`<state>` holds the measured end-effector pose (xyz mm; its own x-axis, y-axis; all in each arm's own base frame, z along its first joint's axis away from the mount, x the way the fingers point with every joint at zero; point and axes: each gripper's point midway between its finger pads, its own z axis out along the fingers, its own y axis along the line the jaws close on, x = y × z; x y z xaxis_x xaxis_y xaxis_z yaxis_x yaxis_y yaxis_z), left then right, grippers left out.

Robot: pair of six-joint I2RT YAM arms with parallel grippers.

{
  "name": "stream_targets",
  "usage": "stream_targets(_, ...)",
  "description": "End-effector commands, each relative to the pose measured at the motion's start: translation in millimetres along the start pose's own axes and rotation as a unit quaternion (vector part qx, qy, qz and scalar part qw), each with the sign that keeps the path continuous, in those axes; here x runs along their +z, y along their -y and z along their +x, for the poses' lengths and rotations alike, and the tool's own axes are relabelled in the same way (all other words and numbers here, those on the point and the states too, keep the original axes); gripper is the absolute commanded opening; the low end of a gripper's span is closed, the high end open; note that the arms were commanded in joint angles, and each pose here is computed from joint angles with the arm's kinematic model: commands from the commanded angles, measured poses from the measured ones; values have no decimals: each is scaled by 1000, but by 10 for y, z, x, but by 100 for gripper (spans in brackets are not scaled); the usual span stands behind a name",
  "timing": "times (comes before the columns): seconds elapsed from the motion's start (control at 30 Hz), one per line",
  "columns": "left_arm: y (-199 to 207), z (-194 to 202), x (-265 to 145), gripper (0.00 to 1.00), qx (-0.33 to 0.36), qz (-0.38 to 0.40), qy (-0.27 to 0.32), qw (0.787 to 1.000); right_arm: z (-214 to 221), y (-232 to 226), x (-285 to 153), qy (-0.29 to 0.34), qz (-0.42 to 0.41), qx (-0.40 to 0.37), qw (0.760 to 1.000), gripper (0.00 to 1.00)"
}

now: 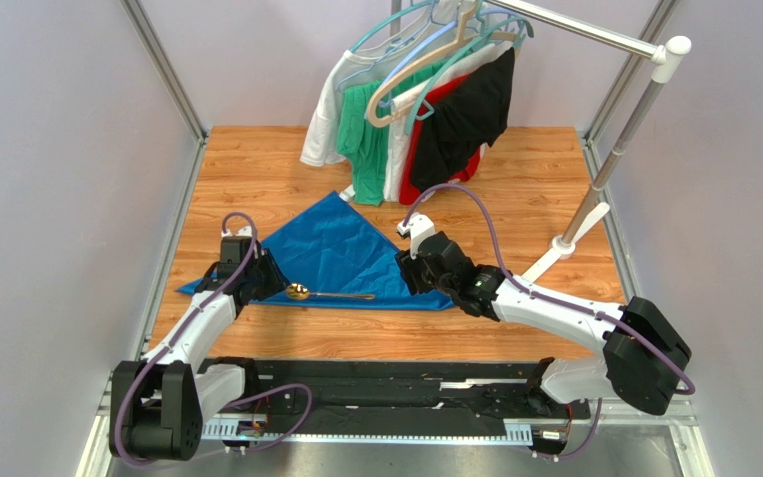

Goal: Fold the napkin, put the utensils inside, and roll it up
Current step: Place the utensil onto the napkin

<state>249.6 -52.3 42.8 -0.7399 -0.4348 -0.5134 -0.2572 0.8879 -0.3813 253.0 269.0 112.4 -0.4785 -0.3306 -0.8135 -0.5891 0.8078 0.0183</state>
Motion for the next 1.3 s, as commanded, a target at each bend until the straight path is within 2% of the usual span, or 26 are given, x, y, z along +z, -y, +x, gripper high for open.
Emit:
stream_targets(0.0, 30, -38, -7, 37, -4, -4, -8, 1000, -222, -79, -2, 39, -18, 5, 999, 49)
stream_targets(0.4, 81, -12, 63, 30, 4, 10, -25, 1000, -207, -84, -6, 44, -19, 12, 999, 49)
stream_targets(1.27, 44, -39, 30, 6, 3, -1, -15, 1000, -158, -82, -7, 35, -19, 12, 999, 49)
